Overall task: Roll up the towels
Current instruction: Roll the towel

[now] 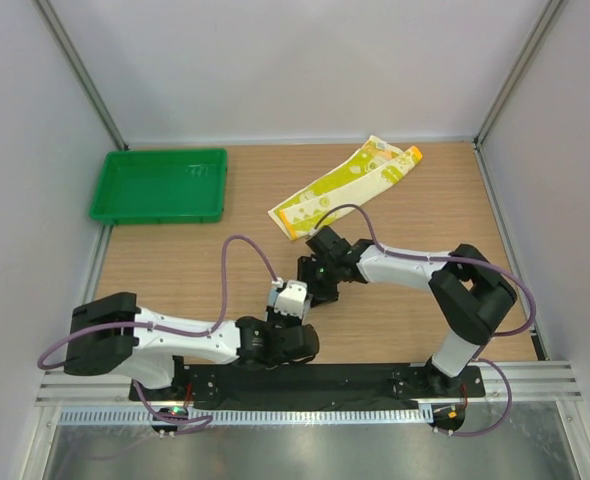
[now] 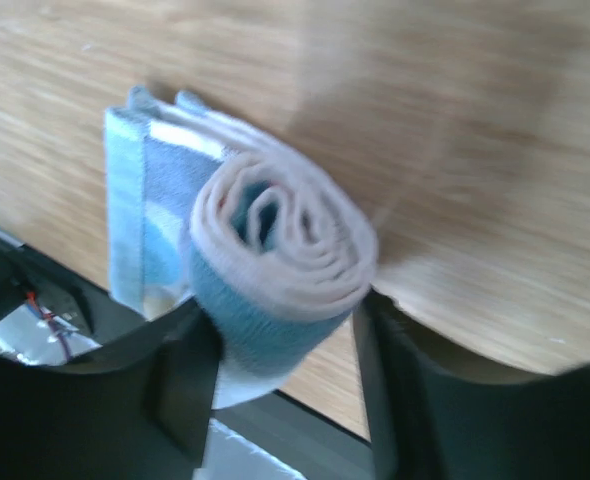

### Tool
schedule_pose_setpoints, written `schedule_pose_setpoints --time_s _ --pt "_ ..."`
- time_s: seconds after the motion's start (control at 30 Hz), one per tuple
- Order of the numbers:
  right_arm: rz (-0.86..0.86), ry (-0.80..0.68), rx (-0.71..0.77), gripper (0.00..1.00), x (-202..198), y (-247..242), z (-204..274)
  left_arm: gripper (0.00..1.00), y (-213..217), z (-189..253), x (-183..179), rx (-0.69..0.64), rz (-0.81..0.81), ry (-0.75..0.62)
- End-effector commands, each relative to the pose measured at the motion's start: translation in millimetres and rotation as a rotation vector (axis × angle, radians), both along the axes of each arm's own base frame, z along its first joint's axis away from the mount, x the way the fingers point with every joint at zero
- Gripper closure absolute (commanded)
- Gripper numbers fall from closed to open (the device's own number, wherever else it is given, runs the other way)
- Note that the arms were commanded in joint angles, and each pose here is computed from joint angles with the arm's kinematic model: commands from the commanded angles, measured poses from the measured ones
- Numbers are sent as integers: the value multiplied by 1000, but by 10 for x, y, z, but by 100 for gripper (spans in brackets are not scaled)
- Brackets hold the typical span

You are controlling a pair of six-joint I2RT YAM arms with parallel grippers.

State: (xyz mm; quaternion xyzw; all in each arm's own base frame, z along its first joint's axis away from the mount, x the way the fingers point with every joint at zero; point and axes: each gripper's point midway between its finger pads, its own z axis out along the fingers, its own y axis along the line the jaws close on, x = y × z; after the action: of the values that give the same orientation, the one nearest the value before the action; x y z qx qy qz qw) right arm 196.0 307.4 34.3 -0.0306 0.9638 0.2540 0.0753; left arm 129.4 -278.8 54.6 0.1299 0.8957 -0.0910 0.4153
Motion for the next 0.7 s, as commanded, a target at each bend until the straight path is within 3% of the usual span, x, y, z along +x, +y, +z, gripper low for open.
schedule_pose_setpoints --time_s 0.0,0.07,0.17,0.43,0.67 --pt "-110 -99 -151 39 341 -506 -76 100 111 -160 -155 13 -5 84" --pt "-119 -102 -155 27 389 -548 -60 100 108 -186 -178 9 -4 100" --pt "-144 -119 -168 22 520 -633 -13 100 104 -171 -201 -34 13 116" --pt "-219 -184 -188 19 813 -869 180 100 60 -15 -231 -268 71 164" --pt "-311 -261 -145 19 951 -1173 447 100 262 -168 -186 -462 178 288"
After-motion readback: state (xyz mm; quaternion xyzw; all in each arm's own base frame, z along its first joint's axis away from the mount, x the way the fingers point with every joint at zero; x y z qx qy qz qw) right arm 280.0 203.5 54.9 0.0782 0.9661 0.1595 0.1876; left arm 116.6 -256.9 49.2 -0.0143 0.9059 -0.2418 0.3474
